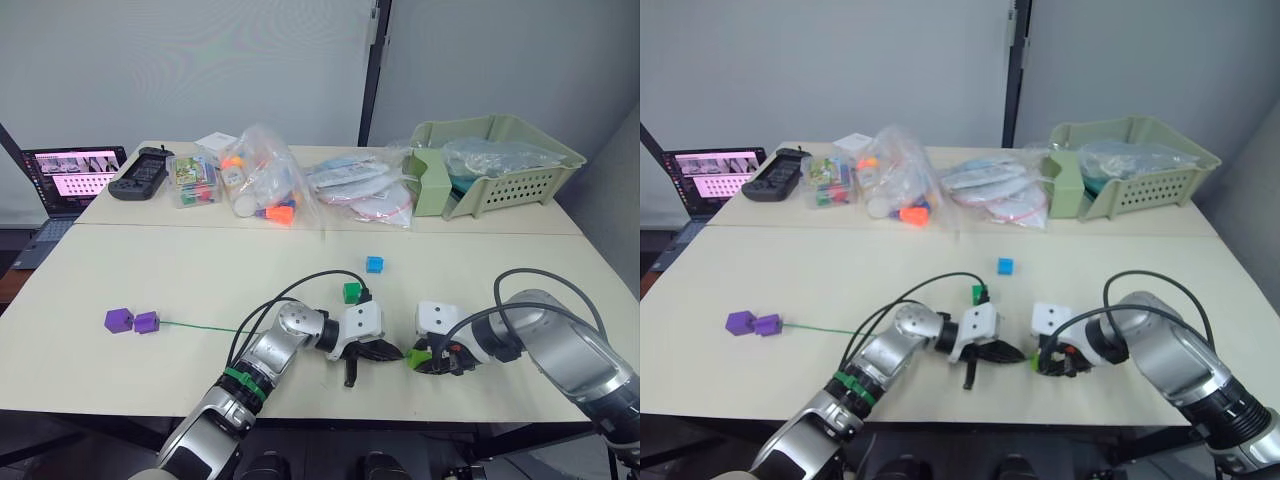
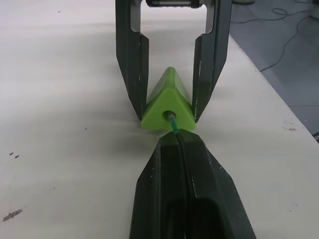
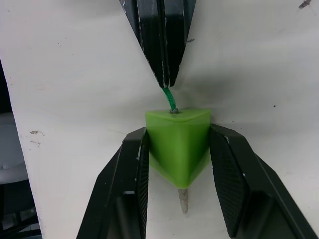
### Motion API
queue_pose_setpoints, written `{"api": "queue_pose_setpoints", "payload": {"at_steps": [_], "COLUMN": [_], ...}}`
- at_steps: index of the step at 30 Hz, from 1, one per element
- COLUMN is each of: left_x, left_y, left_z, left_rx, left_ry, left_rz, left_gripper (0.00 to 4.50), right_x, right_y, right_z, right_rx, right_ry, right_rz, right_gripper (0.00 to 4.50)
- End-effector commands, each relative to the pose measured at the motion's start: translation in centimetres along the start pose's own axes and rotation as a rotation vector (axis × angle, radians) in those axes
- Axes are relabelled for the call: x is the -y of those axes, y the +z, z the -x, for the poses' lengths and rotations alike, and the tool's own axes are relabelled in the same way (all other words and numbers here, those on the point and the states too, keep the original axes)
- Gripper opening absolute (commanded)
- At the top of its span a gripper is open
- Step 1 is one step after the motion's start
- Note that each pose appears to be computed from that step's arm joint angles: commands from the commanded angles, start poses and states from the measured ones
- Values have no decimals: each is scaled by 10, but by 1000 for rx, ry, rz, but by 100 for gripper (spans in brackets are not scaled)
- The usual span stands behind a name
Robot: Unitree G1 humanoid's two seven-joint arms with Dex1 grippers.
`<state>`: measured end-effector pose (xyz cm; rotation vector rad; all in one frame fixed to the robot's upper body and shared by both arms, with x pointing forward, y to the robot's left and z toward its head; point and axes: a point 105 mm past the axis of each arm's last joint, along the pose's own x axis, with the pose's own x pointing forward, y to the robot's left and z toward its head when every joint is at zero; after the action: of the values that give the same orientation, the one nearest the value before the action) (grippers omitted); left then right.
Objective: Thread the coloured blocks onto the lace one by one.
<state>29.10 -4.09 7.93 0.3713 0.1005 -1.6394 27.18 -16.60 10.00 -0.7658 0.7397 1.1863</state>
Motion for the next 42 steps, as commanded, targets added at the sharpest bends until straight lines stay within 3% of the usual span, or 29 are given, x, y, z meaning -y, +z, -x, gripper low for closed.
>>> {"api": "queue_pose_setpoints", "payload": {"at_steps": [1, 7, 16, 17, 25, 34, 42], "left_x": [-5, -11, -6, -5, -3, -5, -7], "left_y": [13, 17, 5, 4, 0, 3, 12], "left_z": [-4, 1, 12, 11, 6, 5, 2], "left_rx": [37, 47, -15, -18, -56, -39, 9], "left_ry": [6, 36, 16, 14, 5, 10, 14], "left_rz": [-21, -15, -26, -27, -21, -26, -17], "left_gripper": [0, 0, 278, 281, 281, 7, 0], "right_x": [-8, -8, -9, -8, -9, -9, -9], "right_y": [0, 0, 0, 1, 1, 1, 0], "right_z": [-9, -9, -10, -10, -10, -10, -11], "right_rx": [6, 5, 8, 10, 9, 9, 8], "right_ry": [42, 42, 45, 44, 41, 37, 36], "right_rz": [-5, -5, -6, -6, -6, -7, -4], "right_gripper": [126, 126, 126, 126, 126, 126, 126]}}
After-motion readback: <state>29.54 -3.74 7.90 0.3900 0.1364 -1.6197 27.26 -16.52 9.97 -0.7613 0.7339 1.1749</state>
